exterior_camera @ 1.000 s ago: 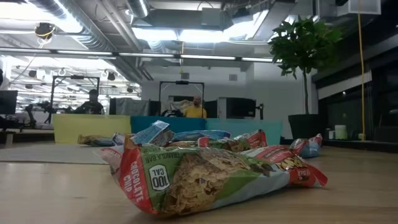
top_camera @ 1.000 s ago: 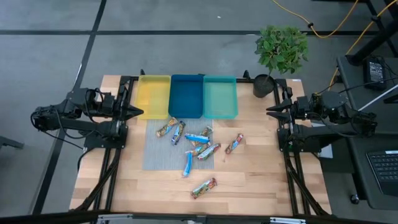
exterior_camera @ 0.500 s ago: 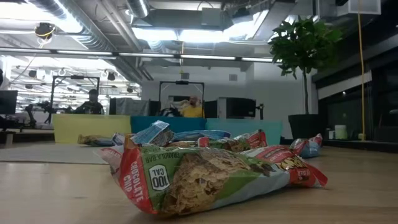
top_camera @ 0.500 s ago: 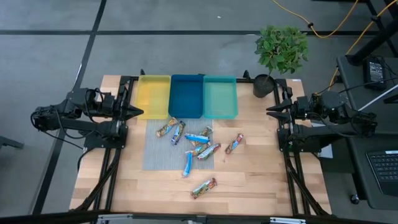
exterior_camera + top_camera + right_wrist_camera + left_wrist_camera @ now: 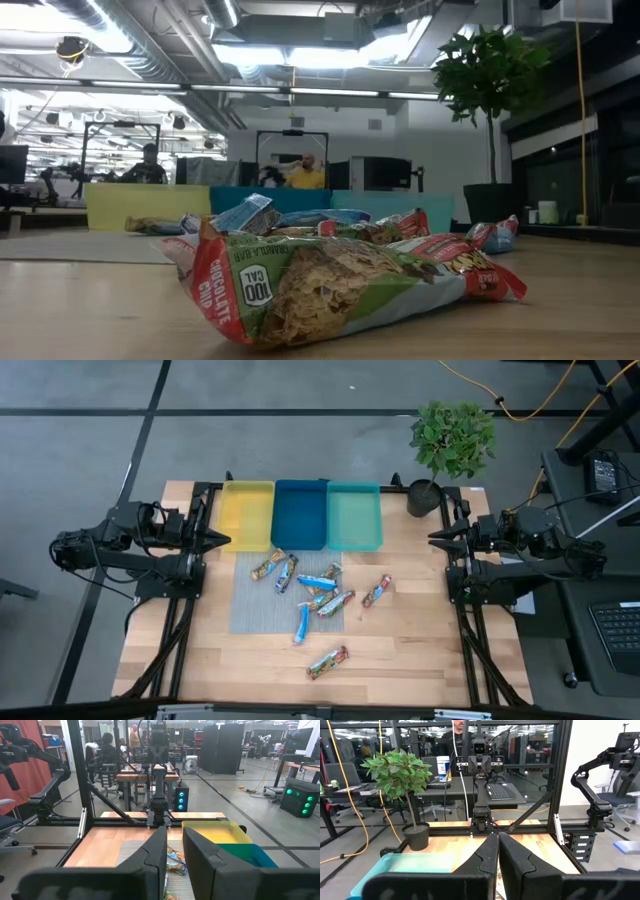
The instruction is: Pick and place Granola Bars by type
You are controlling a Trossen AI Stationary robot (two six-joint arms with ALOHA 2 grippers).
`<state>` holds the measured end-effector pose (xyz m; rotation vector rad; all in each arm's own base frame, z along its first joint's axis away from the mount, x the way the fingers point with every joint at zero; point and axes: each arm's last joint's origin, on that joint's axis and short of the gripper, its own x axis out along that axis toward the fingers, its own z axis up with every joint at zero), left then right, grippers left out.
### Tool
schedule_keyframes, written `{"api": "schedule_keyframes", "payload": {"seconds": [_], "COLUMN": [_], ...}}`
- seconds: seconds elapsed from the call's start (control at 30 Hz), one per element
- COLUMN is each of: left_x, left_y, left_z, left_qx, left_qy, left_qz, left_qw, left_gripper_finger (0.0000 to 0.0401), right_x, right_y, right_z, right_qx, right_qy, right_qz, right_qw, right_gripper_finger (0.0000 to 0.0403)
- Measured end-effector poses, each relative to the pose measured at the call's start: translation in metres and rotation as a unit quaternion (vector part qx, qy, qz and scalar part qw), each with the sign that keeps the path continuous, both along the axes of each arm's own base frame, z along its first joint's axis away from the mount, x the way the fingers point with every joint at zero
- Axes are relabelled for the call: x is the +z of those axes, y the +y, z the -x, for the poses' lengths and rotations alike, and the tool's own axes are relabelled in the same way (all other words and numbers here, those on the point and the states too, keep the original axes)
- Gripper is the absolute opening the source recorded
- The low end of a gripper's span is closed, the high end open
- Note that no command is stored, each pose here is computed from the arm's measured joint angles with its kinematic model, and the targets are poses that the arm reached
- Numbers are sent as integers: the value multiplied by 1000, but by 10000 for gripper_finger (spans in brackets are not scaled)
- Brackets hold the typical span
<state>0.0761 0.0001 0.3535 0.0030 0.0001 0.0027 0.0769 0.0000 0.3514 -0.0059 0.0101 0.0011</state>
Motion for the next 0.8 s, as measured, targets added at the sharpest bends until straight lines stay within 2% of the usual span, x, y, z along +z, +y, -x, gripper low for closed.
{"api": "schedule_keyframes", "payload": {"seconds": [0.8], "left_x": [0], "left_y": [0], "left_z": [0], "left_qx": [0], "left_qy": [0], "left_qz": [0], "left_qw": [1000], "left_gripper_finger": [6], "right_x": [1], "right_y": [0], "right_z": [0], "right_qx": [0], "right_qy": [-3], "right_qz": [-2], "right_qw": [1000], "right_gripper_finger": [67]}}
